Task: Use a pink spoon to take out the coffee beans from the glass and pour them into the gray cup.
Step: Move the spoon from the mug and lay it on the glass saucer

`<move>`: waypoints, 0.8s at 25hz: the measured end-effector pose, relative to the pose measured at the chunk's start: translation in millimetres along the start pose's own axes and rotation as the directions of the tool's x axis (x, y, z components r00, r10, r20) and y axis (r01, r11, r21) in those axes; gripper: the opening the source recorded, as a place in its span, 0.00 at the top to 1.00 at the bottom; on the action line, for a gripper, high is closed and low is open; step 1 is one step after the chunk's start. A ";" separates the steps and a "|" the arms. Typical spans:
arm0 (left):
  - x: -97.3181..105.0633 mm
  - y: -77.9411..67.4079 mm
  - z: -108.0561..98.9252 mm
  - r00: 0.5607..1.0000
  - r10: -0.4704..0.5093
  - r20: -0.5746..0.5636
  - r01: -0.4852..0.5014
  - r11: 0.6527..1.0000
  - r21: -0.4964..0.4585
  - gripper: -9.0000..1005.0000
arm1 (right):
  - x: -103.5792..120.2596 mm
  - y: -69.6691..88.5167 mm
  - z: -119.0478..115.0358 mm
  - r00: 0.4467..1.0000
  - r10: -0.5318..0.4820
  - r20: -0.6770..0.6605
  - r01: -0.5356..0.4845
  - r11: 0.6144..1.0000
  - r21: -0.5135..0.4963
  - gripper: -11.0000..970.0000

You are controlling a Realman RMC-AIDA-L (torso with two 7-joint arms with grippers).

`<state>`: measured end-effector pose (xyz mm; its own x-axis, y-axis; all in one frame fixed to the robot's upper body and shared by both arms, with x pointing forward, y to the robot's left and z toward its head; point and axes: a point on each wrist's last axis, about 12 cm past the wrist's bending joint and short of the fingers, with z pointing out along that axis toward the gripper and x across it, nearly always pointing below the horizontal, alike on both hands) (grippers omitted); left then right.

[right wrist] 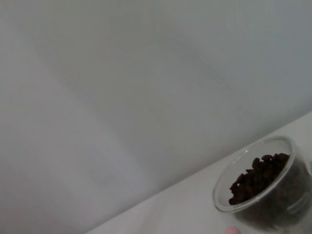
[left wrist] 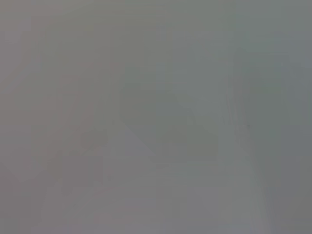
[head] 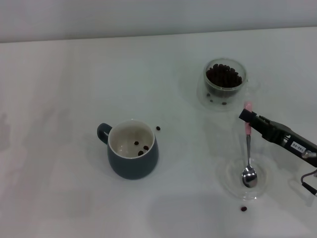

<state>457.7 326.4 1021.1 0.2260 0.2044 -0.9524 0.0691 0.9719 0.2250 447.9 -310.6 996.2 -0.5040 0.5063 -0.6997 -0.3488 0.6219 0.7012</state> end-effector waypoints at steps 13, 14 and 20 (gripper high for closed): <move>-0.2 -0.2 0.6 1.000 0.000 0.002 0.000 1.000 0.001 0.55 | 2.0 -0.7 -3.0 1.000 0.004 -0.013 -0.004 1.000 0.003 0.74; -0.2 -0.2 0.6 1.000 0.000 0.002 0.000 1.000 0.001 0.55 | 2.0 -0.7 -3.0 1.000 0.004 -0.013 -0.004 1.000 0.003 0.74; -0.5 -0.2 0.7 1.000 0.000 0.004 0.000 1.000 0.001 0.55 | 4.2 0.3 -3.1 1.000 0.000 -0.025 0.000 1.000 -0.003 0.74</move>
<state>458.3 326.1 1021.7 0.2300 0.2039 -0.9516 0.0700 0.9718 0.2251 443.3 -310.1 993.9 -0.5234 0.4917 -0.6959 -0.3508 0.6200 0.7018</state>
